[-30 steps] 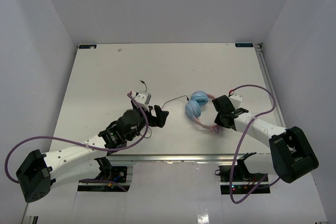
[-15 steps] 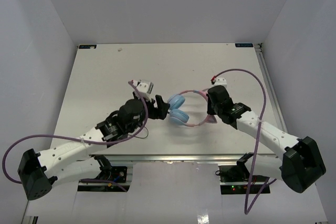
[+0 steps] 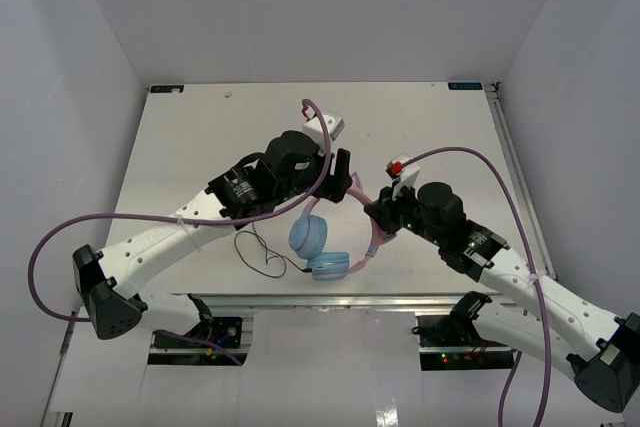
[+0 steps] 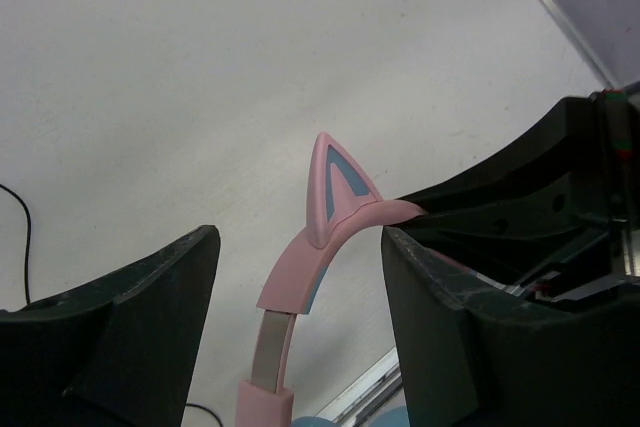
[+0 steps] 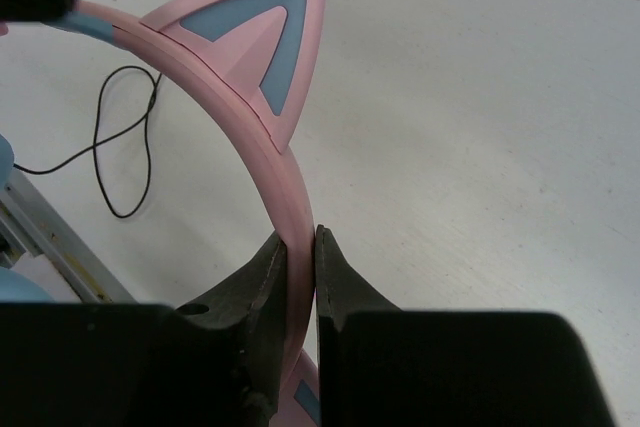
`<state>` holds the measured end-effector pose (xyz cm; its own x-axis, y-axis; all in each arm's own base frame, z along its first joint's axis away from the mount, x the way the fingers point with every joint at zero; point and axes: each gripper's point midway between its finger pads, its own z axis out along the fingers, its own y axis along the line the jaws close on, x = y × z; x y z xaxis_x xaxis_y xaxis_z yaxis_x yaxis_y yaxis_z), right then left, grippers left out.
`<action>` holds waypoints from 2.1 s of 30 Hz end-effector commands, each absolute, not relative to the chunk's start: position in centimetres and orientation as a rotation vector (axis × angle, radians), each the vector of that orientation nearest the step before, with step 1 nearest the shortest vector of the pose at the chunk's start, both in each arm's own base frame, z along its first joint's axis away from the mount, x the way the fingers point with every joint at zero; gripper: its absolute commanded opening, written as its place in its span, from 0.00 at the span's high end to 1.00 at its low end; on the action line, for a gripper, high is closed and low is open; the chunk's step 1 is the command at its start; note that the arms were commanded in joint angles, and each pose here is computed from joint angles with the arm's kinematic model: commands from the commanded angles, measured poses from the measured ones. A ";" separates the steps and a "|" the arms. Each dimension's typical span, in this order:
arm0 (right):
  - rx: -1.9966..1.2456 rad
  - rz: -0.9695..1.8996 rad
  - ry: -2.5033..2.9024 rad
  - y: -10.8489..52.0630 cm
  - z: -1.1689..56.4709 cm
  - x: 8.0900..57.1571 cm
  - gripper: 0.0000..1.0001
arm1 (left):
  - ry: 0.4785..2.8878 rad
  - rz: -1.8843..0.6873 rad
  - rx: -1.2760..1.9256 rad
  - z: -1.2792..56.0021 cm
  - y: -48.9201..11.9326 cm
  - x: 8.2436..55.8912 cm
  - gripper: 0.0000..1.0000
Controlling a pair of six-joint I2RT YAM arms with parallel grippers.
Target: Wrap the headphones
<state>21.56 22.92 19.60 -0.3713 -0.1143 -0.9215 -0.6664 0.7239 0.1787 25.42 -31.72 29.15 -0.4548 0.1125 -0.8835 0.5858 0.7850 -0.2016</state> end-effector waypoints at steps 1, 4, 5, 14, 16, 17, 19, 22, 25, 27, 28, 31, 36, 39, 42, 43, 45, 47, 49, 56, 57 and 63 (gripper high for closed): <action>-0.629 0.808 1.727 25.1 23.8 20.8 0.92 | 2.028 -0.628 0.669 28.0 -32.1 23.9 0.25; -0.625 0.808 1.727 25.1 23.8 20.6 0.92 | 2.046 -0.609 0.685 27.1 -32.2 24.0 0.29; -0.623 0.807 1.727 25.1 23.8 20.6 0.92 | 2.056 -0.598 0.687 26.6 -32.2 24.1 0.32; -0.604 0.772 1.755 24.8 23.2 21.0 0.92 | 2.133 -0.436 0.732 23.1 -32.0 24.2 0.45; -0.601 0.766 1.756 24.8 23.2 21.2 0.92 | 2.135 -0.415 0.746 22.9 -32.2 24.0 0.46; -0.584 0.746 1.759 24.6 23.2 21.5 0.92 | 2.139 -0.409 0.755 22.7 -32.3 23.9 0.48; -0.589 0.732 1.785 24.4 22.6 21.4 0.92 | 2.142 -0.404 0.765 22.6 -32.4 23.8 0.49; -0.582 0.713 1.799 24.2 22.4 21.6 0.92 | 2.139 -0.410 0.774 22.8 -32.5 23.7 0.43; -0.580 0.705 1.805 24.1 22.3 21.7 0.92 | 2.136 -0.409 0.783 23.0 -32.3 23.6 0.45; -0.579 0.706 1.803 24.0 22.4 21.6 0.92 | 2.143 -0.401 0.794 22.7 -32.2 23.5 0.49; -0.579 0.707 1.802 24.0 22.4 21.6 0.92 | 2.150 -0.401 0.803 22.5 -32.3 23.4 0.52; -0.580 0.710 1.801 24.0 22.4 21.6 0.92 | 2.171 -0.405 0.828 21.8 -32.5 23.1 0.66; -0.586 0.715 1.810 24.3 22.2 21.6 0.84 | 2.187 -0.397 0.811 21.3 -32.8 23.3 1.00; -0.557 0.714 1.816 24.1 22.4 21.7 0.58 | 2.191 -0.354 0.727 21.3 -32.4 24.2 1.00; -0.464 0.664 1.821 23.0 22.8 22.6 0.33 | 2.192 -0.263 0.593 20.9 -31.0 25.4 1.00; -0.426 0.644 1.827 22.5 22.9 22.9 0.29 | 2.191 -0.229 0.548 20.7 -30.4 25.7 1.00; -0.337 0.607 1.847 21.5 23.1 23.4 0.22 | 2.183 -0.172 0.441 20.6 -29.0 26.3 1.00; -0.263 0.575 1.851 20.6 23.5 23.8 0.17 | 2.172 -0.131 0.335 20.5 -27.7 26.6 1.00; -0.224 0.552 1.856 20.0 23.6 24.0 0.15 | 2.154 -0.136 0.268 20.7 -27.1 26.7 1.00; -0.216 0.463 1.917 19.3 21.5 24.6 0.18 | 2.092 -0.277 0.152 22.4 -26.6 25.9 1.00; -0.218 0.463 1.922 19.5 21.3 24.6 0.19 | 2.085 -0.293 0.141 22.5 -26.5 25.8 1.00; -0.214 0.496 1.946 20.4 20.4 24.8 0.24 | 1.995 -0.418 0.086 24.3 -26.4 25.0 1.00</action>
